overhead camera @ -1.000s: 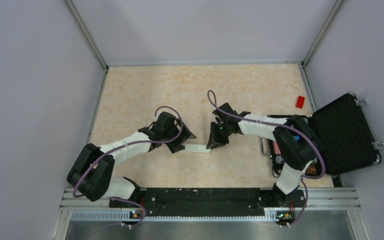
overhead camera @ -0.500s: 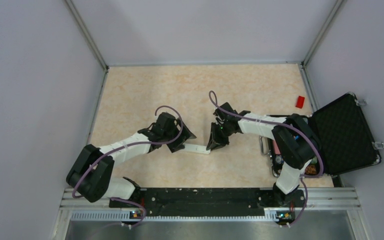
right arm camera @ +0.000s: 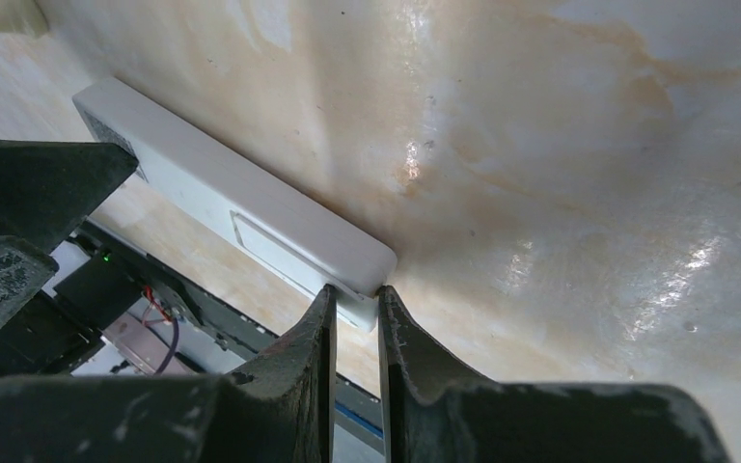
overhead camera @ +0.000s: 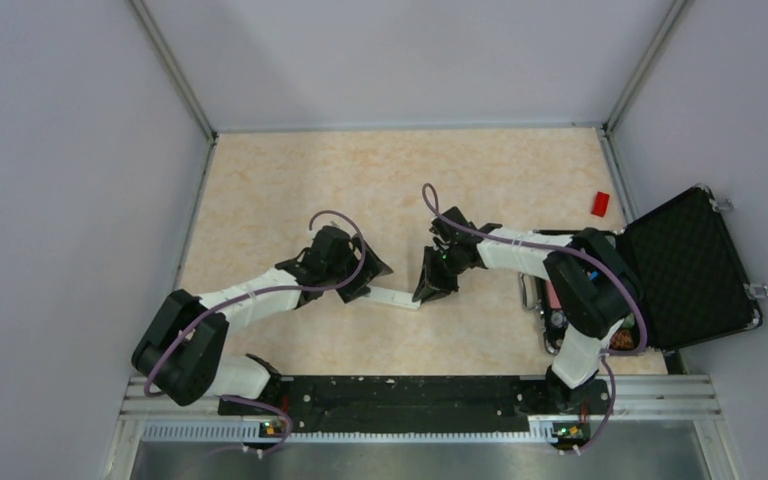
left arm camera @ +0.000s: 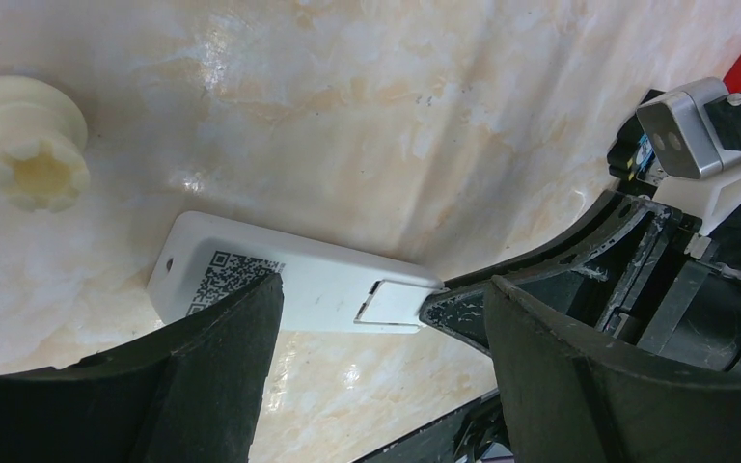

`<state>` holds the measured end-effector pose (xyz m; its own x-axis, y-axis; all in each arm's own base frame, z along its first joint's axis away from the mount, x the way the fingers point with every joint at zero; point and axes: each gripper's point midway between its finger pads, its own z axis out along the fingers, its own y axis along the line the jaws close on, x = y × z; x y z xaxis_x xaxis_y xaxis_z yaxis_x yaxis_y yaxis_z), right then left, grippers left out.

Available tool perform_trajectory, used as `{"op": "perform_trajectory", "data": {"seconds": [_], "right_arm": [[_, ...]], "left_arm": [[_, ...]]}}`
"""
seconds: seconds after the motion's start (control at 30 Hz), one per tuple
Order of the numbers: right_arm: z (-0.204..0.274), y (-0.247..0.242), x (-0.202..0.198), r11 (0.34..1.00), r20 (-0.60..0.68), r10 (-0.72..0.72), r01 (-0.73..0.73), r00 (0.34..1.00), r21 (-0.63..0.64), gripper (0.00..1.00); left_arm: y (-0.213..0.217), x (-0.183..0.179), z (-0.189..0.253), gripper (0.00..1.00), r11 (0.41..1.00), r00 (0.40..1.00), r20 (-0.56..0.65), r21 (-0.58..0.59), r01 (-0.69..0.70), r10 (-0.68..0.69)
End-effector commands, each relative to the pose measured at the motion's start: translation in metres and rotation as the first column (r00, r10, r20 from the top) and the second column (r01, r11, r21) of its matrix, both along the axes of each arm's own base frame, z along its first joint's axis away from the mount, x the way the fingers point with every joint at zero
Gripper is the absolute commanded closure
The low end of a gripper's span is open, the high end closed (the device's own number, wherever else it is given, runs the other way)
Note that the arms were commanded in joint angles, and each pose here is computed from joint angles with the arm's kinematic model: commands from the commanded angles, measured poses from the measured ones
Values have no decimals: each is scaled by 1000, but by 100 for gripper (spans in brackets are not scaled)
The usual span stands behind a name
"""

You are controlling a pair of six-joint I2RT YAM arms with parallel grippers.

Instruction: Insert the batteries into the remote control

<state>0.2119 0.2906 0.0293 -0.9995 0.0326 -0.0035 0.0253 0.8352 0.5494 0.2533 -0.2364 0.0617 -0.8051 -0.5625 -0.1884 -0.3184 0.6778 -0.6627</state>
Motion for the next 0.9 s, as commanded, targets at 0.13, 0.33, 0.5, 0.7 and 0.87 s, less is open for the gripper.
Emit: {"op": "perform_trajectory", "data": {"seconds": [0.13, 0.33, 0.5, 0.7, 0.87], "right_arm": [[-17, 12, -14, 999, -31, -42, 41, 999, -16, 100], [-19, 9, -14, 993, 23, -90, 92, 996, -74, 100], [-23, 3, -18, 977, 101, -120, 135, 988, -167, 97], [-43, -7, -29, 957, 115, -145, 169, 983, -237, 92], [-55, -18, -36, 947, 110, -151, 176, 982, -268, 89]], "left_arm": [[33, -29, -52, 18, 985, 992, -121, 172, -10, 31], [32, -32, -55, 18, 987, 991, -133, 157, -12, 33], [33, -32, -54, 18, 987, 991, -128, 161, -8, 29], [36, -29, -49, 18, 983, 994, -104, 184, -6, 25], [38, -17, -31, 18, 978, 999, -37, 210, -4, 12]]}}
